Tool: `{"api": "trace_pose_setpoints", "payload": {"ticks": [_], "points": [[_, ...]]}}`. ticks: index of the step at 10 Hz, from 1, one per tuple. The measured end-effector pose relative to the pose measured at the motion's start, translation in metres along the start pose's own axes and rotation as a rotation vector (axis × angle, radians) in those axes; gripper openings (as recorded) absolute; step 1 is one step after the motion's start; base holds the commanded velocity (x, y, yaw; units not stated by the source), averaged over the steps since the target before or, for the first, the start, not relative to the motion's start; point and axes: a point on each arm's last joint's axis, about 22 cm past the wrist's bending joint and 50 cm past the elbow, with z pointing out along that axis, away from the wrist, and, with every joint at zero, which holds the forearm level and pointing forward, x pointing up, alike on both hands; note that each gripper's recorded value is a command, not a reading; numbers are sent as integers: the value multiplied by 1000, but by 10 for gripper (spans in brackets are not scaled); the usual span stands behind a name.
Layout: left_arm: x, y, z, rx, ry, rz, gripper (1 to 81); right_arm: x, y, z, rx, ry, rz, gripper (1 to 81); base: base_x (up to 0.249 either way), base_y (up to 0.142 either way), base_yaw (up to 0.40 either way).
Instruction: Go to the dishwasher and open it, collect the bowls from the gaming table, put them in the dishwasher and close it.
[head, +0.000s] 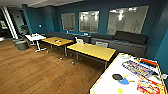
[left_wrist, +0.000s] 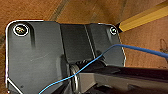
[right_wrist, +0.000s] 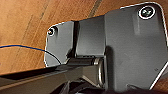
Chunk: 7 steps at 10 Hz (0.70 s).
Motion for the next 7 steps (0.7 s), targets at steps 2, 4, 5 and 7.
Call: {"api": "trace_pose_setpoints", "payload": {"ticks": [2,4,5,7], "points": [[6,-1,0,1,7,3,811,1,0,0,1,1,-1,811,0,0,0],[-4,0,0,0,-5,-2,811,-4,0,0,0,-4,0,811,0,0,0],[-4,0,0,0,-6,-2,811,-4,0,0,0,-3,0,811,0,0,0],[-4,0,0,0,-7,-1,811,-4,1,0,-5,-4,-1,811,0,0,0]]}}
